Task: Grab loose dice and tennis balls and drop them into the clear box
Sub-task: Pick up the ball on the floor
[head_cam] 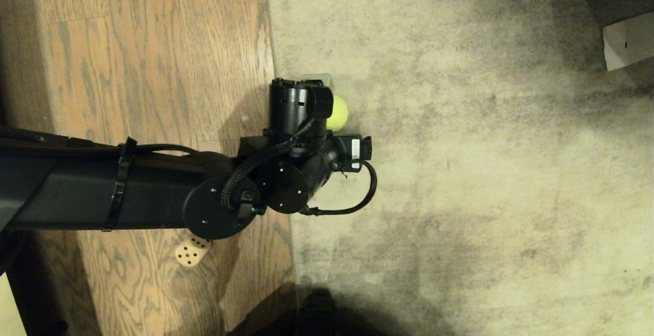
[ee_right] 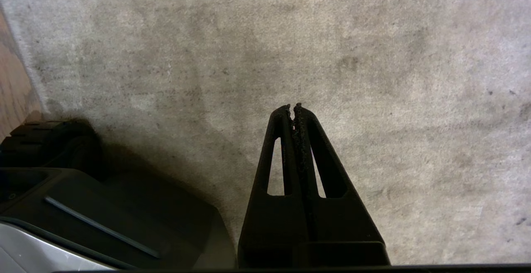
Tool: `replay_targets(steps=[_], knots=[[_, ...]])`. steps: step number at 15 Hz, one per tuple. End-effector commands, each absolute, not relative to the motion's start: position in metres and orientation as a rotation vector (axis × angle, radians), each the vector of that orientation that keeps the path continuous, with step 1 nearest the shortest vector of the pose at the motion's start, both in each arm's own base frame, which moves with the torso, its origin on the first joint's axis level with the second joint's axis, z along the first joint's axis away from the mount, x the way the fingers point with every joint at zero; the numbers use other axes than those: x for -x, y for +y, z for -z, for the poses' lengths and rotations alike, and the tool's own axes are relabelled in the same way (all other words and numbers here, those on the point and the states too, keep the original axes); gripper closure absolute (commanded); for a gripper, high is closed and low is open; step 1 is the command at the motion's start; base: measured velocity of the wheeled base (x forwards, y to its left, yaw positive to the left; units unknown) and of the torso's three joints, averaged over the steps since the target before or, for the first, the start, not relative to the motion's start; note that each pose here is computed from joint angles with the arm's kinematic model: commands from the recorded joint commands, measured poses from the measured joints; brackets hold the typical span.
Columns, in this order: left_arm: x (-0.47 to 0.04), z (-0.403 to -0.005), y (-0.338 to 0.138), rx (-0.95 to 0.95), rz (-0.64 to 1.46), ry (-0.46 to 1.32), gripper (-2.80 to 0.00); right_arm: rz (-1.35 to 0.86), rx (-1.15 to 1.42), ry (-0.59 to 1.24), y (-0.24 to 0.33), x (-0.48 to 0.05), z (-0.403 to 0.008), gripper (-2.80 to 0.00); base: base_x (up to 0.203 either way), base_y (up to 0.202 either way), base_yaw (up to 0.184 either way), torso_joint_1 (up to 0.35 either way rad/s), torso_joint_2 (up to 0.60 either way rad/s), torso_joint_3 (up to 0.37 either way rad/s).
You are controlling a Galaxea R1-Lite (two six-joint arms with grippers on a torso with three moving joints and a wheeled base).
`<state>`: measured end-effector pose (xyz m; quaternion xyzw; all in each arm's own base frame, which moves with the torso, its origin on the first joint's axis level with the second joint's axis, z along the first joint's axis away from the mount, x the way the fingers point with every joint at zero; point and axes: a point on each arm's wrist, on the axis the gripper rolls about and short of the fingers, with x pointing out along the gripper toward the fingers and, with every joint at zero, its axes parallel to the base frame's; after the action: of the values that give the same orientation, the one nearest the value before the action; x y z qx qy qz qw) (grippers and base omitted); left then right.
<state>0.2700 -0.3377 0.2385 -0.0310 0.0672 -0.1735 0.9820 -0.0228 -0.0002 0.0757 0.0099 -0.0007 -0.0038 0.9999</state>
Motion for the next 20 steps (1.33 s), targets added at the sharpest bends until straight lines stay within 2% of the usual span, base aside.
replay_targets(steps=[1, 5, 20], knots=[[-0.278, -0.232, -0.336, 0.051, 0.328, 0.14, -2.8, 0.006, -0.02, 0.0, 0.0, 0.023, -0.075, 0.0, 0.0, 0.0, 0.0, 0.0, 0.0, 0.0], [-0.286, -0.238, -0.339, 0.103, 0.32, 0.076, -2.8, 0.006, -0.02, 0.0, 0.0, 0.023, -0.075, 0.0, 0.0, 0.0, 0.0, 0.0, 0.0, 0.0], [-0.303, -0.243, -0.346, 0.075, 0.299, 0.008, -2.8, 0.008, -0.02, 0.0, 0.0, 0.023, -0.075, 0.0, 0.0, 0.0, 0.0, 0.0, 0.0, 0.0]])
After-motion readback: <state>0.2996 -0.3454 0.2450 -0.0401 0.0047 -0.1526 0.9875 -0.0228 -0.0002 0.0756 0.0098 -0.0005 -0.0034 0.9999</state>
